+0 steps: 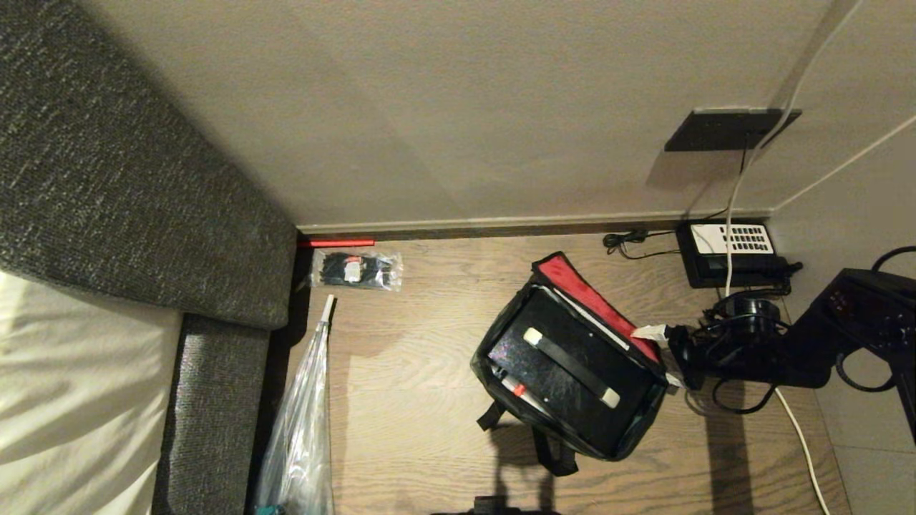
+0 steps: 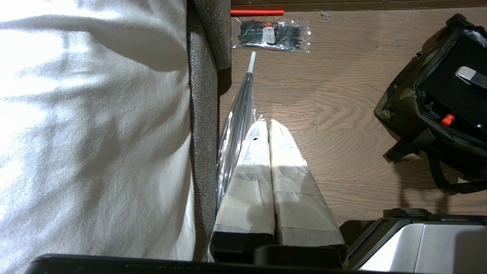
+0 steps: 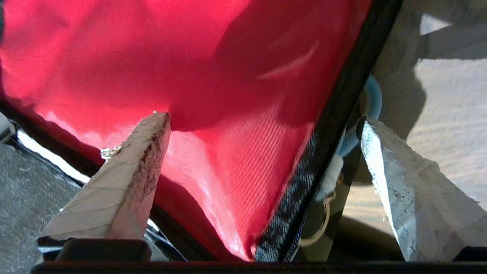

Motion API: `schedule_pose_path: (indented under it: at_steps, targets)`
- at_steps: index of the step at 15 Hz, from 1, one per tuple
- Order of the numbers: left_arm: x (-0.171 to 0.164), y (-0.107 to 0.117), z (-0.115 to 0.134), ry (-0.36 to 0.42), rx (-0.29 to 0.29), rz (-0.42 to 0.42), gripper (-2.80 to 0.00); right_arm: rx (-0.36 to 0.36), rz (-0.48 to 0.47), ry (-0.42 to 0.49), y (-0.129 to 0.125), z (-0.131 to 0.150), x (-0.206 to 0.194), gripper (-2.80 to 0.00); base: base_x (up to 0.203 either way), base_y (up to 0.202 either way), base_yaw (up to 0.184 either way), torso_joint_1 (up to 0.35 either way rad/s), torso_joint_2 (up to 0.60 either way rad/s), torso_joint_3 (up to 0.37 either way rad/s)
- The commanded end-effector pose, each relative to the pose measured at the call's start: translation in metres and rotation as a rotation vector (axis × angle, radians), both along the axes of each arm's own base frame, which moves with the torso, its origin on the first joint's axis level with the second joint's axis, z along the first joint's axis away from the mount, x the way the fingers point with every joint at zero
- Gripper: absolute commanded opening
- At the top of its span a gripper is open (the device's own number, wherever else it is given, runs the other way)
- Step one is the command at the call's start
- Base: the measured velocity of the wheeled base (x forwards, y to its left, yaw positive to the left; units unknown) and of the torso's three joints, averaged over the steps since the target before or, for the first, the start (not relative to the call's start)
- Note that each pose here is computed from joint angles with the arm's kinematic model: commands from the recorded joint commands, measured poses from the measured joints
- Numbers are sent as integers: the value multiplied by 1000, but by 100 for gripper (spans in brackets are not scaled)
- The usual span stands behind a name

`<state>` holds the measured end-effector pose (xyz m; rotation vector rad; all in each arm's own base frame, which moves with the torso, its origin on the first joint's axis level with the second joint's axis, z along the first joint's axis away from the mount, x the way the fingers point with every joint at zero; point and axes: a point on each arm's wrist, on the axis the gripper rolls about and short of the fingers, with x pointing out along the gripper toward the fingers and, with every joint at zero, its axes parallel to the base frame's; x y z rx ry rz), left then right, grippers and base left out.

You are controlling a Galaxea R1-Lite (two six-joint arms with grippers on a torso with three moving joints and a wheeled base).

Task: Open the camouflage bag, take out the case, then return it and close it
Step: Close the top of the storage box

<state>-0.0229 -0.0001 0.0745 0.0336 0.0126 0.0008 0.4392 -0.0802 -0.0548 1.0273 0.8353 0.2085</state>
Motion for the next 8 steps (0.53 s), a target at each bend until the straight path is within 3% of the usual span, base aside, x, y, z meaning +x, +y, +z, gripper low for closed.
schedule_pose_path:
  at_steps: [1,4,5,8]
  targets:
    - [0,0,0,1,0,1,-280,-13,-14,-20,-1,2,6,0,0,0,0,0,0,0]
    - [0,0,0,1,0,1,-280,-63,-72,-7,-3,-5,8,0,0,0,0,0,0,0]
    - [0,0,0,1,1,1,-280,-67,-73,-8,-2,-4,9,-280,0,0,0,0,0,0]
    - [0,0,0,2,0,1,-280,-71,-72,-36,-3,-2,13,-280,0,0,0,0,0,0]
